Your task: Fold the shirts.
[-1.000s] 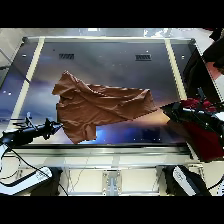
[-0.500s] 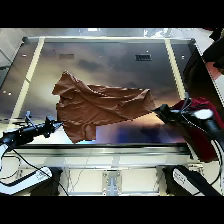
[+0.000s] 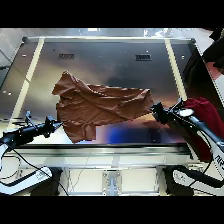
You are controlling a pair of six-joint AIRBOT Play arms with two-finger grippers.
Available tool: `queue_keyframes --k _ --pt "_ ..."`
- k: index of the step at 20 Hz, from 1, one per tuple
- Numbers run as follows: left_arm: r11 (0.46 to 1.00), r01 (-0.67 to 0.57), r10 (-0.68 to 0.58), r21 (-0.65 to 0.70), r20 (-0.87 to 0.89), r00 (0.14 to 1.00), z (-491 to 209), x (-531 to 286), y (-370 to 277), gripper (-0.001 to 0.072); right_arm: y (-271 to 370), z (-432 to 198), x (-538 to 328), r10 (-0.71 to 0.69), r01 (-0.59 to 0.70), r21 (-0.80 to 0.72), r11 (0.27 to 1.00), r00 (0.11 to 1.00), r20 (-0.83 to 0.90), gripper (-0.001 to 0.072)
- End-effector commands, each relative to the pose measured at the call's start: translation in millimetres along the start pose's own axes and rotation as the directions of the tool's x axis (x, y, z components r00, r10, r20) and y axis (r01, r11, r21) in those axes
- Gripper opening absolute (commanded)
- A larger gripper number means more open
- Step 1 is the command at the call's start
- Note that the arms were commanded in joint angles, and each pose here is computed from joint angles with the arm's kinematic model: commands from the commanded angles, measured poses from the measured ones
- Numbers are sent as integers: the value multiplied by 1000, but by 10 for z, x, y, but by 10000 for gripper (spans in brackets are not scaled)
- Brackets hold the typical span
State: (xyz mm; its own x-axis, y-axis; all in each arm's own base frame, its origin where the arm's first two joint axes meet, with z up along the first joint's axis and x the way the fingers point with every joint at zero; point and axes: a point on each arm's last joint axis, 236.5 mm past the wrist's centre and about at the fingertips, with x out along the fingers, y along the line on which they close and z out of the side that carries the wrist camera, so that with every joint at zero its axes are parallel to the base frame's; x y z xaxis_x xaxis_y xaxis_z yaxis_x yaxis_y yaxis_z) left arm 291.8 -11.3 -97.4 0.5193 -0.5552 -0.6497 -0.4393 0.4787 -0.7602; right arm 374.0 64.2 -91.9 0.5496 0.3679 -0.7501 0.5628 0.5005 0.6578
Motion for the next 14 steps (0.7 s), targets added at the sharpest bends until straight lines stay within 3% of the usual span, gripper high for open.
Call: queue_keyframes --k 1,4,5,9,12,14 --pt "1000 -1 1 0 -1 1000 -2 2 2 13 -49 75 82 -10 9 43 999 1000 26 402" --pt "1000 -1 1 1 0 1000 -2 2 3 13 -85 139 153 -21 18 66 998 999 39 402" --pt "1000 -1 1 1 0 1000 -2 2 3 13 -76 174 174 -21 17 73 997 999 47 370" --pt "999 13 -13 36 13 1000 31 1 -31 13 51 361 213 -6 2 49 999 996 85 7" --pt "995 90 -92 32 83 992 209 -38 -228 12 292 379 180 39 -34 -93 995 998 58 10" --pt "970 220 -233 103 142 962 421 -256 -680 11 705 308 10 115 -112 -307 945 993 -8 8"
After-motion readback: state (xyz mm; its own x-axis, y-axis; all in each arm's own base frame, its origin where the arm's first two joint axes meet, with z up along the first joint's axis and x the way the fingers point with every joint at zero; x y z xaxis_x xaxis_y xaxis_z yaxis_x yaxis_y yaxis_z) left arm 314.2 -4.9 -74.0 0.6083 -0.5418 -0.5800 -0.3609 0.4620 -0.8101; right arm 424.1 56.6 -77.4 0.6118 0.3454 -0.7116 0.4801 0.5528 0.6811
